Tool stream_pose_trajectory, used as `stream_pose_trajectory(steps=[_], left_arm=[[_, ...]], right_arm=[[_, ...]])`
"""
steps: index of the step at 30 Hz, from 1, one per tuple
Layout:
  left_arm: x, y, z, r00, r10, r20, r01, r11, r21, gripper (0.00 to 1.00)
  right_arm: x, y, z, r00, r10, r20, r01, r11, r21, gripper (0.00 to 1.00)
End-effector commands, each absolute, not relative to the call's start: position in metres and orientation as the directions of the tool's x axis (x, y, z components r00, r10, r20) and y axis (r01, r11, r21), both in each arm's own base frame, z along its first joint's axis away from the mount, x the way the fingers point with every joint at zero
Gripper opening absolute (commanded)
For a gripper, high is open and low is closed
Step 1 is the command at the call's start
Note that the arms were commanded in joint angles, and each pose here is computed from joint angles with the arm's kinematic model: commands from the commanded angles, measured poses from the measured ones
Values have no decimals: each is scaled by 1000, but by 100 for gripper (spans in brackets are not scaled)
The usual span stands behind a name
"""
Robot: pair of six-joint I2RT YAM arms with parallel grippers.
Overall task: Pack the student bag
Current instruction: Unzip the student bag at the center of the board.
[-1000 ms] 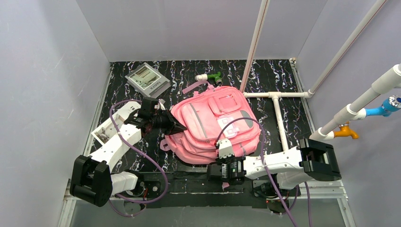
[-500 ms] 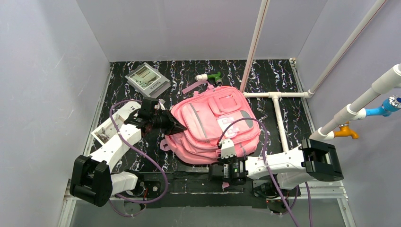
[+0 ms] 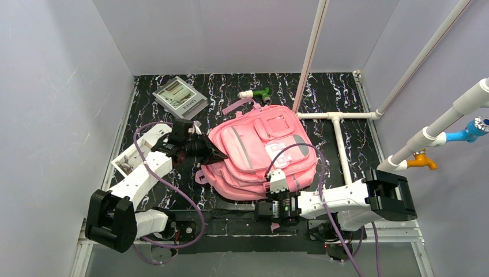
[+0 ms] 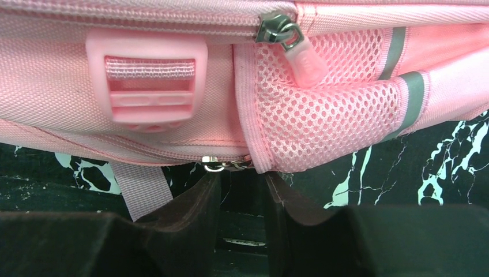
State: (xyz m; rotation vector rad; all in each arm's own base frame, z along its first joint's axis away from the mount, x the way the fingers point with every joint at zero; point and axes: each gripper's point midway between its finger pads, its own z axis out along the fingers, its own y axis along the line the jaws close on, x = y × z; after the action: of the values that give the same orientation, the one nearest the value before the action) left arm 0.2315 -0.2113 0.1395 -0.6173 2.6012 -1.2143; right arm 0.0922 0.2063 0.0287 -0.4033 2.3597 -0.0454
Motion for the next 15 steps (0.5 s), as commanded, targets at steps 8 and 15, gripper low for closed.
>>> stream_pose_trajectory(steps=[8,15], left_arm=[[233,-220,176,-905,-424,-47,-195,510,-838,0],[233,-221,176,-903,-428,-37,-203,501,-842,0]], right_arm=[[116,214,40,-545,-348,-763,-305,930,-206,37],[121,220,46,-499,-342,-796,-337,923,-185,33]])
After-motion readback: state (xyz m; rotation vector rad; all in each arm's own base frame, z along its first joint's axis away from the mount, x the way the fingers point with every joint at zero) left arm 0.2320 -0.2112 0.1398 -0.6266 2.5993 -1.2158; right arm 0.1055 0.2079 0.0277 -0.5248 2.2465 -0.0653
